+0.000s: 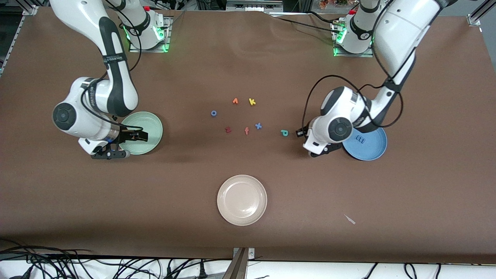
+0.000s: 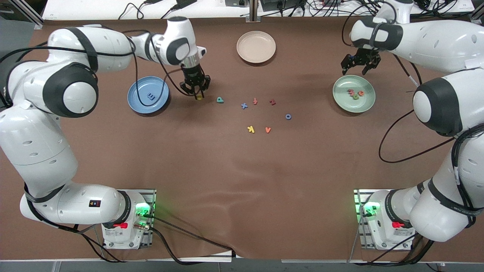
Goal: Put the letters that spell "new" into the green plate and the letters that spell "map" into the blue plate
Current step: 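Place the yellow o on the blue plate while the right gripper returns to rest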
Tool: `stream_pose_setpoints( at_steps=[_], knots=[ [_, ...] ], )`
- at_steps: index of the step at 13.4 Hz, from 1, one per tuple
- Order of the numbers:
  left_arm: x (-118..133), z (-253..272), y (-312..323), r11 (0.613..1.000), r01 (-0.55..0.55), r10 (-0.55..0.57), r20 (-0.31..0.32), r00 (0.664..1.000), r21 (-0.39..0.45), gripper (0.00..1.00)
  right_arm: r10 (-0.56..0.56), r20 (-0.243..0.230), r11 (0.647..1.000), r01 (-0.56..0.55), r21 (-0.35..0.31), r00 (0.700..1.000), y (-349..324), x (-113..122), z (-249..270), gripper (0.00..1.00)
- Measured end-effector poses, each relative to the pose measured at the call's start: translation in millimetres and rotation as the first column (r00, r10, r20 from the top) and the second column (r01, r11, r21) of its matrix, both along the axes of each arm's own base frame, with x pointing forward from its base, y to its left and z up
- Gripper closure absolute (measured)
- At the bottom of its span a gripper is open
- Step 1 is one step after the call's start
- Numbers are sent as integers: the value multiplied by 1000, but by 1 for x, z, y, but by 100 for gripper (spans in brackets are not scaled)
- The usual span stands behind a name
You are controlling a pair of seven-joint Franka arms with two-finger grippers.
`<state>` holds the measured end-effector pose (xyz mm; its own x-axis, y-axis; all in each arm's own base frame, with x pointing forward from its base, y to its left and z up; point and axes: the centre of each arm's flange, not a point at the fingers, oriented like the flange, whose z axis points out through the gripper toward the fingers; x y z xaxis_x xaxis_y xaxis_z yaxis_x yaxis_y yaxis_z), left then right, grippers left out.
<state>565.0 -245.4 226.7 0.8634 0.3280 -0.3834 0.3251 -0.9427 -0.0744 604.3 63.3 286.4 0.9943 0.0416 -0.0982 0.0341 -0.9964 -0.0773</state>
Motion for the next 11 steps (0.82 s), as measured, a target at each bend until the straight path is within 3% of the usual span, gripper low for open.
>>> stream_pose_setpoints(
  at_steps=[2,6,8,11],
  knots=[
    [13,28,40,999,47,-47,-38,998,-8,70,26,52,1000,-26,11,998,-6,16,44,0],
    [32,39,150,987,147,-150,-54,987,-63,70,126,15,992,-125,-27,992,-2,32,163,0],
    [33,33,193,977,198,-202,-56,978,-76,70,124,-28,992,-125,-34,992,-14,26,215,0],
    [28,16,229,965,242,-250,-77,965,-98,70,127,-17,992,-128,-19,992,-23,13,267,0]
  ],
)
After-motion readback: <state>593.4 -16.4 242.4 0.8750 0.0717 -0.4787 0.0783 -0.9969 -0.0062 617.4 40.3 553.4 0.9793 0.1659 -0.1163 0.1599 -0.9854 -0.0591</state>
